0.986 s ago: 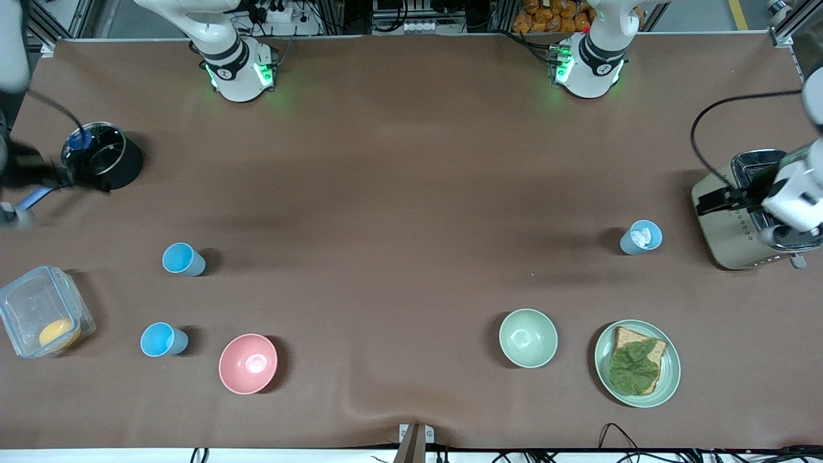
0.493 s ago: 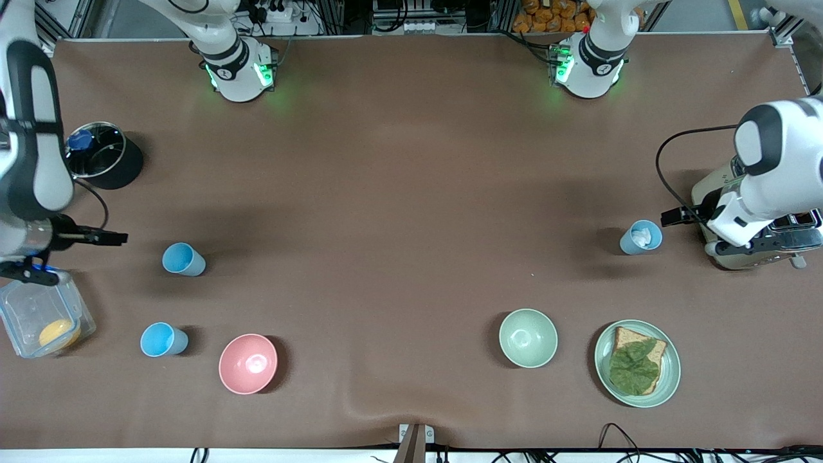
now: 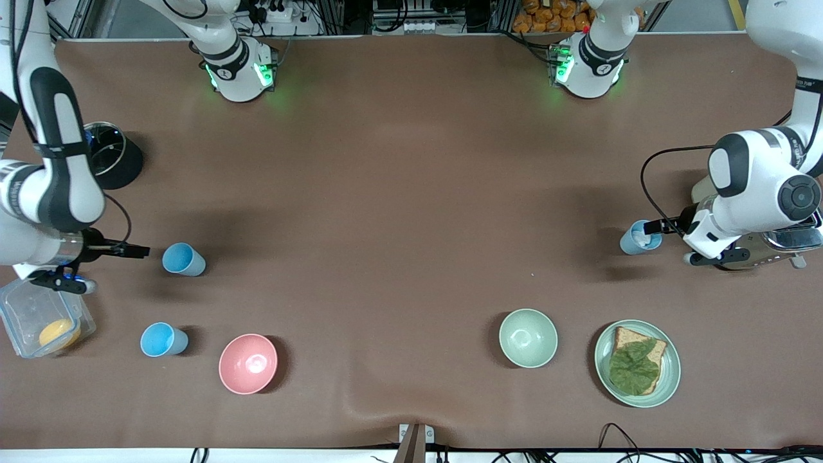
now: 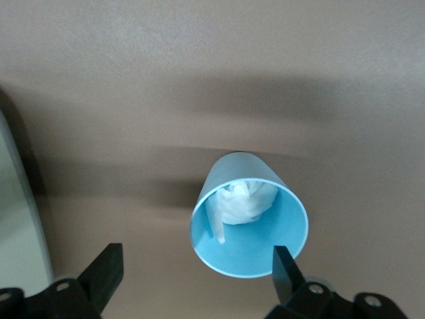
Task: Stack blue cups with both arms
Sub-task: 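Close the left gripper on a blue cup while the right gripper grasps another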
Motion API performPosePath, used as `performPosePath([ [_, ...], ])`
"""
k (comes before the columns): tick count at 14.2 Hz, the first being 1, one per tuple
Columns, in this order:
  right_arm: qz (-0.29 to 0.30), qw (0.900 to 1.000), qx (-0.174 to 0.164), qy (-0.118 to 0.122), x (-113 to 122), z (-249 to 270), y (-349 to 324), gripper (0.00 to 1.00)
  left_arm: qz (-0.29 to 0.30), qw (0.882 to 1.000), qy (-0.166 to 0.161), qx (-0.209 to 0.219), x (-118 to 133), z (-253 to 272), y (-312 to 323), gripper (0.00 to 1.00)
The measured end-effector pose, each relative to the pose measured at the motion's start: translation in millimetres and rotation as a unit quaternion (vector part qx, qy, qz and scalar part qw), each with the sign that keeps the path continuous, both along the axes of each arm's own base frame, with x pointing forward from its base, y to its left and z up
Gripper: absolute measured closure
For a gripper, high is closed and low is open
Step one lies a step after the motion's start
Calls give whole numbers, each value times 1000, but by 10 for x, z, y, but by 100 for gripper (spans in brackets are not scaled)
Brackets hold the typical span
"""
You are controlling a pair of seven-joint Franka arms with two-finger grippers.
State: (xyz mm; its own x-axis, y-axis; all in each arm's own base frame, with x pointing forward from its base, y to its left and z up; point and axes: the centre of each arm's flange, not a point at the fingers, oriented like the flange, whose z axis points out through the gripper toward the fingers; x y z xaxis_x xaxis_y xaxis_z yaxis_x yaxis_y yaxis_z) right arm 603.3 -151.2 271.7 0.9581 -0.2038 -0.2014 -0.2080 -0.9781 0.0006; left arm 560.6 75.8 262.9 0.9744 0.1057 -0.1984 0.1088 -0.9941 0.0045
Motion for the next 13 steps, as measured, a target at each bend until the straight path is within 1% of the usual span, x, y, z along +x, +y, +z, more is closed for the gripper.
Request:
performPosePath([
  [2, 14, 999, -4, -30, -94, -74, 211, 0, 2, 1000, 5, -1, -6, -95, 22, 3],
  [4, 26, 999, -6, -44, -144, -56, 420, 0, 2, 1000, 9, -2, -6, -164, 36, 6],
  [5, 30, 998, -7, -50, -150, -35, 471, 0, 3, 1000, 10, -3, -4, -184, 42, 9],
  [6, 31, 998, -8, -55, -147, -29, 483, 0, 3, 1000, 10, -3, 5, -200, 50, 10],
  [7, 30, 998, -9, -57, -154, -47, 477, 0, 4, 1000, 11, -3, 16, -218, 60, 10],
  [8, 30, 998, -9, -57, -168, -88, 470, 0, 5, 1000, 13, -4, 24, -246, 69, 15],
  [9, 29, 998, -10, -58, -180, -148, 464, 0, 5, 1000, 15, -4, 27, -276, 76, 15],
  [10, 29, 998, -11, -60, -183, -218, 463, 0, 6, 1000, 17, -5, 29, -306, 80, 22],
  [11, 30, 998, -11, -59, -186, -295, 463, 0, 6, 1000, 18, -5, 31, -332, 81, 26],
  [12, 30, 998, -11, -56, -192, -365, 463, 0, 6, 1000, 20, -5, 34, -351, 81, 27],
  [13, 31, 998, -10, -53, -197, -415, 471, 0, 6, 1000, 20, -5, 37, -362, 83, 35],
])
